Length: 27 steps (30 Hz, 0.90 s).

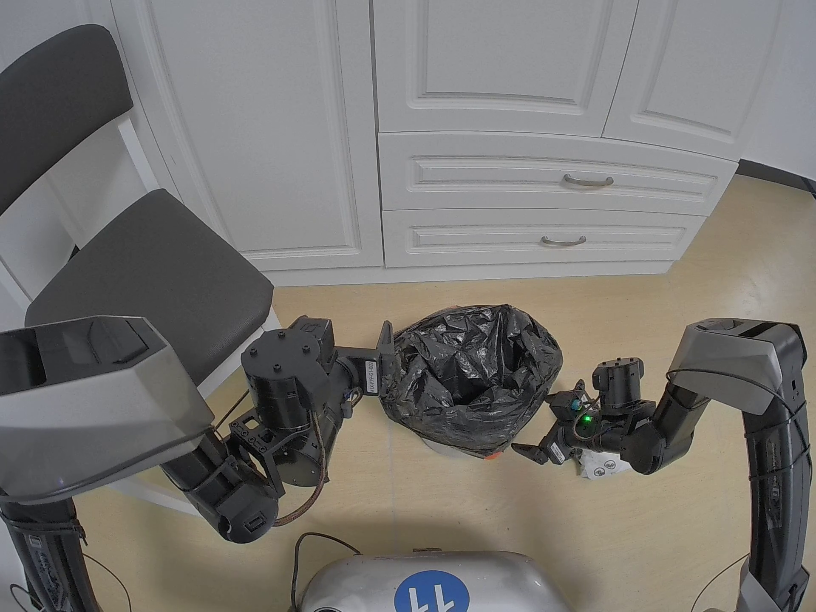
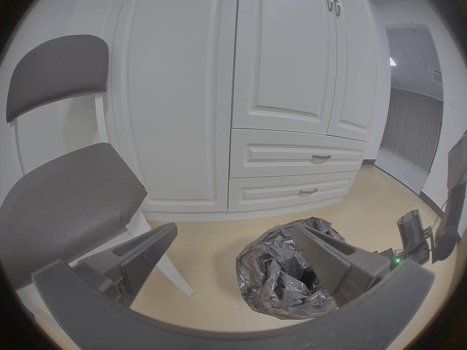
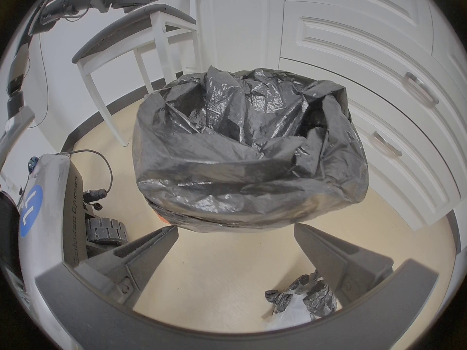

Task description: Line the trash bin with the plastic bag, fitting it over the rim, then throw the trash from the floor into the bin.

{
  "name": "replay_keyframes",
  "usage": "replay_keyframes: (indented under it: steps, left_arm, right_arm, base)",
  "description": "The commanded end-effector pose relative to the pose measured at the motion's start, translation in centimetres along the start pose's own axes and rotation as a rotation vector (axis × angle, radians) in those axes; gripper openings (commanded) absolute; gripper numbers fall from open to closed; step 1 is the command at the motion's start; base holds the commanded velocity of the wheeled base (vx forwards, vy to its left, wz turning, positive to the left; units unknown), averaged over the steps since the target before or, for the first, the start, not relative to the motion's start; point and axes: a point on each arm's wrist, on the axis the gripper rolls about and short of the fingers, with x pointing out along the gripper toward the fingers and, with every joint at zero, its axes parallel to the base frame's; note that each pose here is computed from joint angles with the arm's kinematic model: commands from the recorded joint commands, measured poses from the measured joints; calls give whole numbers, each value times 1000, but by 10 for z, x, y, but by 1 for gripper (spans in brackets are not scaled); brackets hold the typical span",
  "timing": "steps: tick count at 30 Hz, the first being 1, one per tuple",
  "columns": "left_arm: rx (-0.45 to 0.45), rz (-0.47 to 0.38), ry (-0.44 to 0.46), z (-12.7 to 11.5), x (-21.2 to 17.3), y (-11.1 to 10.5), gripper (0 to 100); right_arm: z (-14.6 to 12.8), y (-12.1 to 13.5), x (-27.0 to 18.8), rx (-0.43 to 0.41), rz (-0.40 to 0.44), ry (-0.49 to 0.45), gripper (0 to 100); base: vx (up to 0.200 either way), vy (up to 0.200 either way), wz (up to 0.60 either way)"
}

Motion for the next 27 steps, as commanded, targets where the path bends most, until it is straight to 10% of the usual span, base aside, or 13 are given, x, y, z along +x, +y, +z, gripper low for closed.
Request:
replay_keyframes:
  steps: [1, 17, 18, 27]
  left_arm:
    - [1, 0, 0, 0, 0, 0, 100]
    - [-4, -6, -12, 3, 0, -3, 100]
    - [-4, -6, -12, 3, 0, -3, 100]
    - [-7, -6, -20, 3, 0, -2, 100]
  right_arm:
    - [0, 1, 3, -2, -13, 6, 100]
    - [1, -7, 18, 85, -68, -2, 100]
    - [1, -7, 18, 84, -68, -3, 0]
    - [1, -14, 15, 81, -100, -44, 0]
  base:
    - [0, 0, 0]
    - [0, 0, 0]
    - [0, 0, 0]
    - [0, 0, 0]
